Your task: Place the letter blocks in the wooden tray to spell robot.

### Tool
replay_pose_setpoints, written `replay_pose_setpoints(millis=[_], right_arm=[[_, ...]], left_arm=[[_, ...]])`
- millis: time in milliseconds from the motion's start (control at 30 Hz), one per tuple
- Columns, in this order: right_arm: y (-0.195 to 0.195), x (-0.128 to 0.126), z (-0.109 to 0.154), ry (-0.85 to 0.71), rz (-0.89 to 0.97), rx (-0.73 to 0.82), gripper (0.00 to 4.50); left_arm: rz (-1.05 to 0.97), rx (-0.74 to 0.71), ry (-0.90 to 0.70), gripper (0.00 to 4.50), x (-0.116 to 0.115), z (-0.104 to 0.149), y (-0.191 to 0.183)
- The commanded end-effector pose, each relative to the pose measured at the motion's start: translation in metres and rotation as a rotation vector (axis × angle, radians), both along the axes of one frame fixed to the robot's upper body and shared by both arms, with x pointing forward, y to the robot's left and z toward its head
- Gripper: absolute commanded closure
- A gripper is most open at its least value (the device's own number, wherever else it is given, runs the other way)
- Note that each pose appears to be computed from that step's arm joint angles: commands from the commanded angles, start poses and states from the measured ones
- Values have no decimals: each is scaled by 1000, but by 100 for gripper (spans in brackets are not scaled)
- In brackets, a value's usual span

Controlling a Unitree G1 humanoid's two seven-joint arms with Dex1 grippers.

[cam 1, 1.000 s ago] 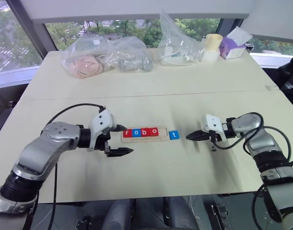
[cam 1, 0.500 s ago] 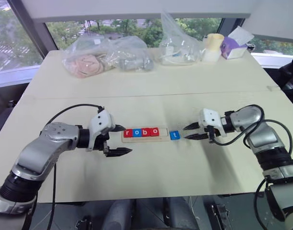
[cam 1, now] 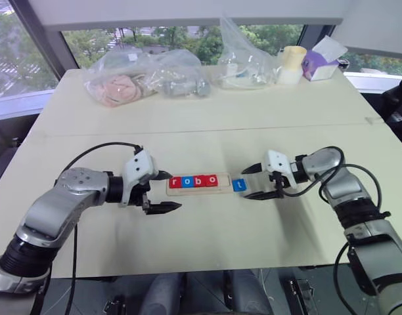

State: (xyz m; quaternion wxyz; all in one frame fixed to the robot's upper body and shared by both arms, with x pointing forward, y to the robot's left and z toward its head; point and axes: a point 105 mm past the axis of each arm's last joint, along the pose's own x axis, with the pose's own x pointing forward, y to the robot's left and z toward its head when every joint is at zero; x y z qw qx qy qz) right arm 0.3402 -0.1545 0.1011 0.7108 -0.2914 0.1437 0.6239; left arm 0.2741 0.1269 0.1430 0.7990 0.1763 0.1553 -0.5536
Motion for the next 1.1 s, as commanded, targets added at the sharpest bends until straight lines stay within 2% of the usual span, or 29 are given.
replay_pose_setpoints(millis=[33,100,200,233,367,500,600,1100], right_arm=[[4,6,4,-33,12,5,86],[7,7,4,-29,18,18,146],[7,8,5,-27,21,21,296],[6,9,6,-30,11,24,329],[6,11,16,-42,-7,42,329],[19,13,39,-70,8,52,329],[24,12,44,-74,20,47,329],[44,19,25,-35,46,15,329]], left_arm=[[-16,-1,-32,0,-2,8,-4],[-13,1,-33,0,-2,8,-3],[-6,5,-33,0,-3,8,-2],[-5,5,-33,0,-3,8,-2],[-3,5,-33,0,-3,8,-2],[-11,9,-23,0,-4,9,1],[-16,13,-22,0,-4,9,2],[-7,7,-24,0,-4,6,-2]])
